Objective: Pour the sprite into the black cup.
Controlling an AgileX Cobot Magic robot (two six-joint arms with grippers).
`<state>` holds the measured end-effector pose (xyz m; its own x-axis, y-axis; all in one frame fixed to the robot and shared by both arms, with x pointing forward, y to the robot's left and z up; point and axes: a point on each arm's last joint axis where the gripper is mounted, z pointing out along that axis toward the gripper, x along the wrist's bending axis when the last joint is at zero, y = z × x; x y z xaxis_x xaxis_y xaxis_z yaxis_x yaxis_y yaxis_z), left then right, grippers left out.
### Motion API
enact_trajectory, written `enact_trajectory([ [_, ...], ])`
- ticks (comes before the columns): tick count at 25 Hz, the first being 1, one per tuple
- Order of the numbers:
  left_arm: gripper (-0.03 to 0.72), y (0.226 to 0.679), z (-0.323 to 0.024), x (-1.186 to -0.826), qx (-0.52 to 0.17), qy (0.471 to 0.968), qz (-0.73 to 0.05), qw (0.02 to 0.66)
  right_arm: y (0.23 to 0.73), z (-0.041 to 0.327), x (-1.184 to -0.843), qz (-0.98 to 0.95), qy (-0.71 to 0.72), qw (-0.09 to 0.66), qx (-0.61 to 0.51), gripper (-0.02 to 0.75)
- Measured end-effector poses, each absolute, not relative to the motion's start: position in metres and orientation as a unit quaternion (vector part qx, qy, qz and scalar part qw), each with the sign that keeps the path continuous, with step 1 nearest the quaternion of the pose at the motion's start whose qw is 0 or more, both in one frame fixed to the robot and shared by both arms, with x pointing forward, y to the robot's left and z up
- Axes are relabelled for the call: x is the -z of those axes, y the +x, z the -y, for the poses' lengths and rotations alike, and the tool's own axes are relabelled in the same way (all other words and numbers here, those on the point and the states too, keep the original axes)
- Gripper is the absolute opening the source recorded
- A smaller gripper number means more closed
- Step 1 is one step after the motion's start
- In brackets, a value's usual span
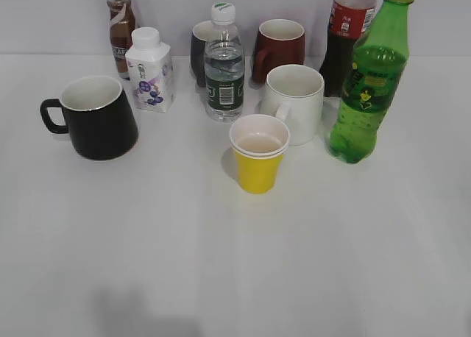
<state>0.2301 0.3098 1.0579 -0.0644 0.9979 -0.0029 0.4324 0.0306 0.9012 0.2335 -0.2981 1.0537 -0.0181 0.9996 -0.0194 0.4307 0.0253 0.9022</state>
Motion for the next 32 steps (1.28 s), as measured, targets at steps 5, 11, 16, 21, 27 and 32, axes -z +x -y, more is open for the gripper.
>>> enact_trajectory([
  [5, 0.241, 0.23, -0.31, -1.058, -0.387, 0.578, -0.618, 0.365, 0.234, 0.298, -1.054, -0.607, 0.589, 0.38, -0.375, 0.586],
  [11, 0.241, 0.23, -0.31, -1.058, -0.387, 0.578, -0.618, 0.365, 0.234, 0.298, -1.054, -0.607, 0.589, 0.38, -0.375, 0.586],
  [16, 0.241, 0.23, -0.308, -1.058, -0.379, 0.579, -0.618, 0.374, 0.234, 0.298, -1.054, -0.607, 0.589, 0.38, -0.375, 0.586],
  [21, 0.24, 0.247, -0.302, -1.078, -0.391, 0.555, -0.588, 0.439, 0.234, 0.298, -1.054, -0.607, 0.589, 0.38, -0.375, 0.586],
  [27, 0.24, 0.319, -0.298, -1.108, -0.479, 0.46, -0.497, 0.558, 0.234, 0.298, -1.054, -0.607, 0.589, 0.38, -0.375, 0.586],
  [32, 0.24, 0.379, -0.295, -1.072, -0.492, 0.482, -0.481, 0.543, 0.234, 0.298, -1.054, -0.607, 0.589, 0.38, -0.375, 0.586],
])
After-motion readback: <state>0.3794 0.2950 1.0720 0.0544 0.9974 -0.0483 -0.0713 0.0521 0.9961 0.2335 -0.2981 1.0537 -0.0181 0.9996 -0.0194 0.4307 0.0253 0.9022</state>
